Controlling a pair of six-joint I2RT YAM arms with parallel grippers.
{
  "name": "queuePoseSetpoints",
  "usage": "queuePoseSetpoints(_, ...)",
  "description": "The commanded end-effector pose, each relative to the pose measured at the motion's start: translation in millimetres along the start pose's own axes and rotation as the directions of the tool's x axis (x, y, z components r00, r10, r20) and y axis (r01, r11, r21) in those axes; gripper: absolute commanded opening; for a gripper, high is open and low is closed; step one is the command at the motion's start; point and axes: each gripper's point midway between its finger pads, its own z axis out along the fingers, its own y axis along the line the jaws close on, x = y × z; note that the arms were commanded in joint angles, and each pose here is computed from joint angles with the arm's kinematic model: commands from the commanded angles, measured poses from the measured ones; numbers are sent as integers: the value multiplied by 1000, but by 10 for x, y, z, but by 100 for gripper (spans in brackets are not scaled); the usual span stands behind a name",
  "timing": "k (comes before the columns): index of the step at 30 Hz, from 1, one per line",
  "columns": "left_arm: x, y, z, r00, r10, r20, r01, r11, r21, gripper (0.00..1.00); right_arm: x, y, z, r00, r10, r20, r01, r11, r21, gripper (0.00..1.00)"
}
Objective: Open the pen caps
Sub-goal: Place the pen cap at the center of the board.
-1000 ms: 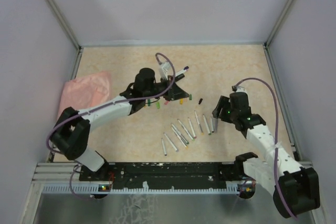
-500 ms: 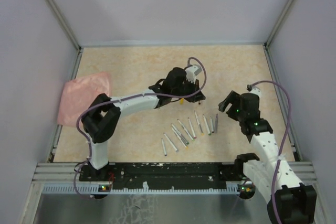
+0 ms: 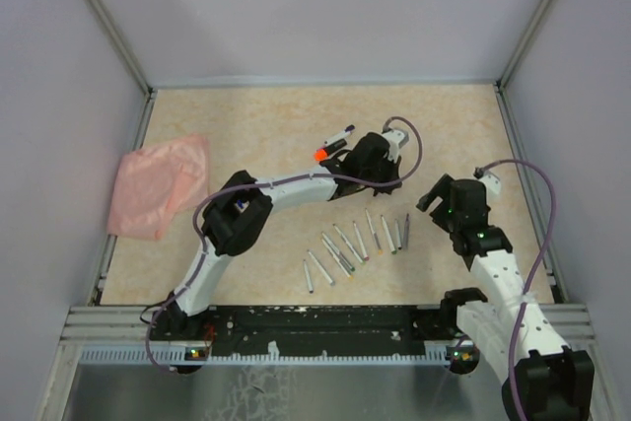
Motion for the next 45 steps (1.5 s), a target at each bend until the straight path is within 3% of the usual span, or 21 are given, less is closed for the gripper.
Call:
queuePoseSetpoints(1, 35, 40, 149, 1000, 20, -16, -21, 997, -70, 0, -98, -63, 2, 998, 40, 58, -42, 999, 34, 85)
queuePoseSetpoints(11, 178, 149, 361, 998, 12, -65, -22, 987, -159, 2, -93, -58, 13, 997, 42, 58, -44, 999, 32, 85)
queuePoseSetpoints(15, 243, 201, 396, 997, 5, -83, -20, 982, -185, 8, -92, -55, 15, 998, 42, 56, -44, 999, 32, 85)
queuePoseSetpoints(21, 227, 216, 387, 997, 8, -82, -24, 981, -195, 27, -81, -64, 21, 998, 42, 54, -44, 998, 34, 85)
queuePoseSetpoints(28, 172, 202, 368, 997, 12, -74, -26, 980, -195, 36, -79, -62, 16, 998, 41, 52, -43, 999, 33, 85)
queuePoseSetpoints(37, -196, 60, 232, 1000, 31, -4, -31, 986, -163, 48, -78, -33, 10, 998, 37, 46, -38, 999, 20, 85)
queuePoseSetpoints(45, -615, 59, -141, 991, 76, 105, -54, 978, -204, 50, -103, 38, -15, 999, 18, 41, -17, 1000, -11, 85)
